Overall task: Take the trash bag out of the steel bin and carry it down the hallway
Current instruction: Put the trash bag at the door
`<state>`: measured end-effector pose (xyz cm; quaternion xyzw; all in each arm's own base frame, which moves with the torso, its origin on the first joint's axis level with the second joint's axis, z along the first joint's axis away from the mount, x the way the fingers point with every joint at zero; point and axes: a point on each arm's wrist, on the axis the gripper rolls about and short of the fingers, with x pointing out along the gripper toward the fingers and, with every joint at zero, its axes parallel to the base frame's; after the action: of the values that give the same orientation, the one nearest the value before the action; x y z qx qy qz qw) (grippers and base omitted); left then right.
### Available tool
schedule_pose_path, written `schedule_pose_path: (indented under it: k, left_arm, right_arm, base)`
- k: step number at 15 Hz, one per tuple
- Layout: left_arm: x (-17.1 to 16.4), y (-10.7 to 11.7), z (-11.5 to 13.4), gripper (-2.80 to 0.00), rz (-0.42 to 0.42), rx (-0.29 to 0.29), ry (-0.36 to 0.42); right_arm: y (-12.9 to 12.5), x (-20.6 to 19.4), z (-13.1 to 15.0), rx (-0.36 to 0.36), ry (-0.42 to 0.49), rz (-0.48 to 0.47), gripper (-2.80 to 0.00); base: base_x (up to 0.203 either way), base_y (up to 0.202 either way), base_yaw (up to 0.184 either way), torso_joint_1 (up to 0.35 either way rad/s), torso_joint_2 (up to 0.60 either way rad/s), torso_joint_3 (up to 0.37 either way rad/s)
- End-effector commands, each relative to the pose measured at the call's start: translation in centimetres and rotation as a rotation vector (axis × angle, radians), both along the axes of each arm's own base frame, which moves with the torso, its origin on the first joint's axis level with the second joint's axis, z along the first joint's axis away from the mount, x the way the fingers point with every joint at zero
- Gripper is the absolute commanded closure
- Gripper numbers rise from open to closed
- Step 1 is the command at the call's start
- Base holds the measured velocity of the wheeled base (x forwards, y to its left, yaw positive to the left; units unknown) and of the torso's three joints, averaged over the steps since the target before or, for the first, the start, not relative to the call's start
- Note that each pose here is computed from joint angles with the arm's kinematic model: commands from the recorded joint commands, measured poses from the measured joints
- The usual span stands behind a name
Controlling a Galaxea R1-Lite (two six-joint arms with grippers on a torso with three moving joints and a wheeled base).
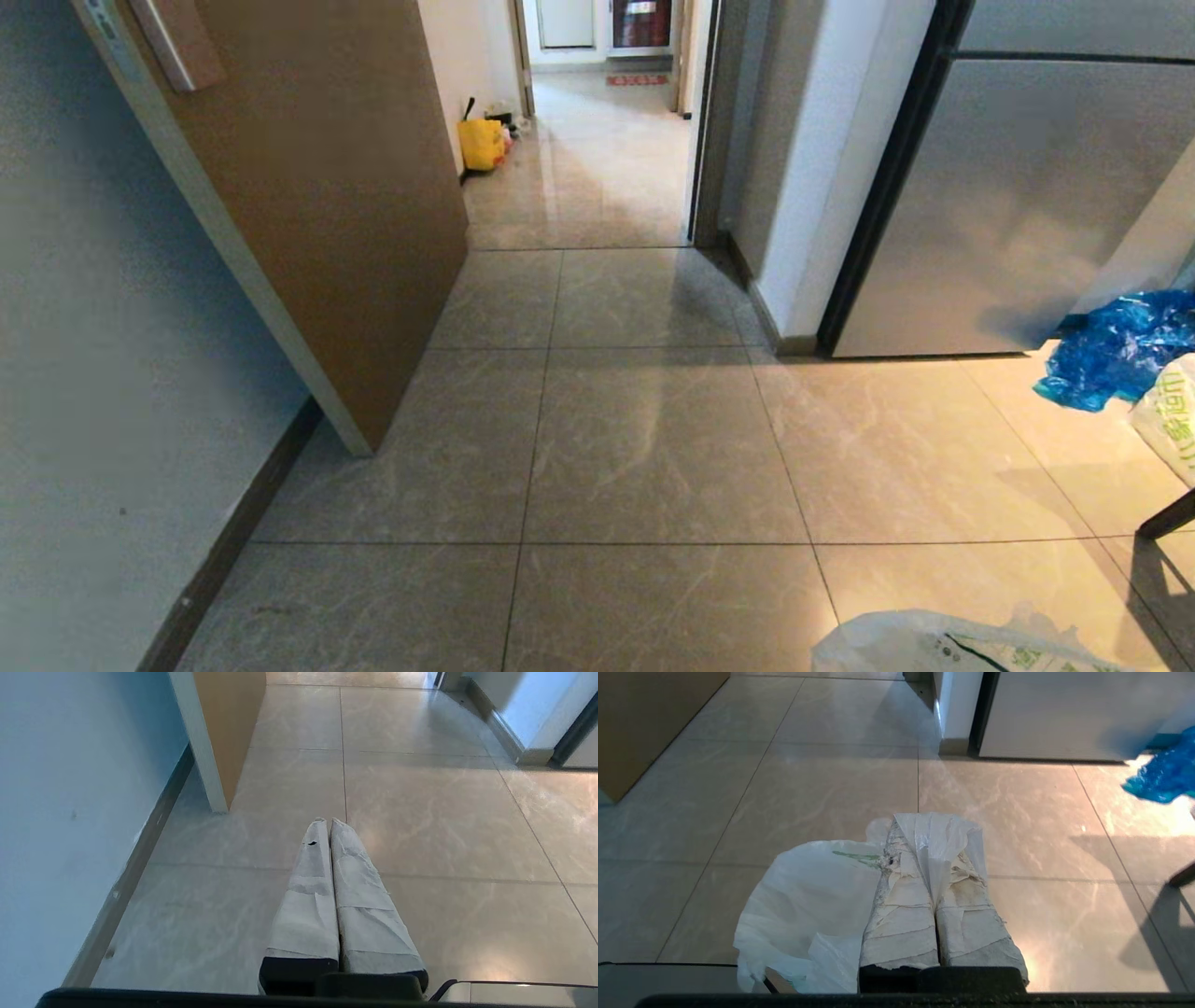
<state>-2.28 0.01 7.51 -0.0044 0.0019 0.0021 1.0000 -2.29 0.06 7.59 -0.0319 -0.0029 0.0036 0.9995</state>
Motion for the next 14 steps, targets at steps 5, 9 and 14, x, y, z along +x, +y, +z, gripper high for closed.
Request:
schedule_pose_path:
  k: [5,9,14]
  left_arm:
    - [0.00,0.00,-0.01,0.00,0.000,0.000,0.001]
    - [0.00,0.00,0.01,0.00,0.000,0.000,-0.001]
    - [0.00,0.00,-0.01,0.00,0.000,0.000,0.001]
  right_arm:
    - [0.00,0.01,0.01,-0.001,0.001,0.000,0.00]
    - [0.00,0.01,0.01,-0.001,0.001,0.000,0.00]
    - [0.00,0.01,0.01,-0.001,0.001,0.000,0.00]
  base:
    - [0.190,0.000,0.000,0.001,0.00,0.002]
    - [0.192,0.000,0.000,0.006,0.00,0.004]
    - [0.193,0.000,0.000,0.004,0.00,0.001]
